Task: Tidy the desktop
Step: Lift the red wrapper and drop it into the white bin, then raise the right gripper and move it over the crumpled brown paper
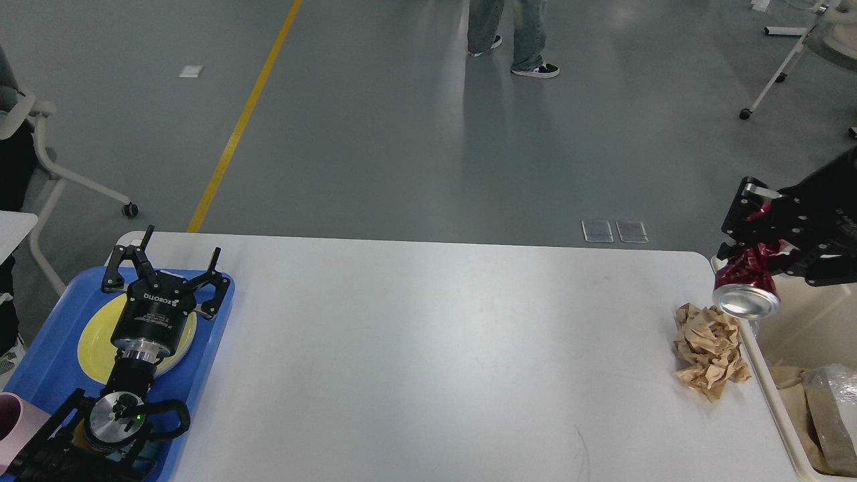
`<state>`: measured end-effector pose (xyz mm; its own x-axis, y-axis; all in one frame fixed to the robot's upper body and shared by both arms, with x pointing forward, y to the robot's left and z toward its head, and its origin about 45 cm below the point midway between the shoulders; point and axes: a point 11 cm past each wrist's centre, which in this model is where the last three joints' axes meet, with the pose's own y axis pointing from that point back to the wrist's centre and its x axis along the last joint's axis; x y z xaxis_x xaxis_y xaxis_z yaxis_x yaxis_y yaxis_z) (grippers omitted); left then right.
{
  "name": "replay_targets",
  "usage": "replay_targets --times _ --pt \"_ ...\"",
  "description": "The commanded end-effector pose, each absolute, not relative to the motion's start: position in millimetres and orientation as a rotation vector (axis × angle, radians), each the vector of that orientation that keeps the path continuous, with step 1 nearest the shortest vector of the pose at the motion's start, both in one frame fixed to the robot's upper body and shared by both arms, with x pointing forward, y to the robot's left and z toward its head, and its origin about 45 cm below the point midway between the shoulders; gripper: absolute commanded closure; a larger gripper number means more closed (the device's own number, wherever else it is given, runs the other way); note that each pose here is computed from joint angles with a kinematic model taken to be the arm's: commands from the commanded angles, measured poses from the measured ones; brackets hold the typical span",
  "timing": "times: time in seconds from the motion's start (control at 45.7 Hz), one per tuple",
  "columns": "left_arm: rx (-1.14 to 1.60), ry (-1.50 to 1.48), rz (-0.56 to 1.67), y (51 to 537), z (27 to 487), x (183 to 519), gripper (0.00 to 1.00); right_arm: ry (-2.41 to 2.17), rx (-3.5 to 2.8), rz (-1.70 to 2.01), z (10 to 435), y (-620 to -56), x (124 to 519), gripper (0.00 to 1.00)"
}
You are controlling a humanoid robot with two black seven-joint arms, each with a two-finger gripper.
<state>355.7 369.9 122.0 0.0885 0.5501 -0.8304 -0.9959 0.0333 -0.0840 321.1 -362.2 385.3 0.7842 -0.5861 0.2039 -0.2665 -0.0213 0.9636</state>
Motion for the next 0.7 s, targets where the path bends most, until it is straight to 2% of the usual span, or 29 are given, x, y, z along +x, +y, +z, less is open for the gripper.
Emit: replay_targets --times 0.0,0.241,0.437,0.678 --pt "-0.808 0.714 1.36 370.0 122.0 355.7 0.04 -0.829 1.563 -0.364 368.5 -416.2 318.3 1.0" --pt "-0.808 0.714 1.36 370.0 122.0 355.7 0.04 -0.968 1.294 -0.463 287.9 -532.9 296.4 1.0" --pt "-0.808 0.714 1.36 370.0 122.0 355.7 0.04 -1.028 1.249 -0.491 204.7 -569.6 286.0 1.0" --pt "-0.808 0.714 1.36 370.0 122.0 355.7 0.04 -1.106 1.148 -0.42 136.7 -613.5 268.9 1.0"
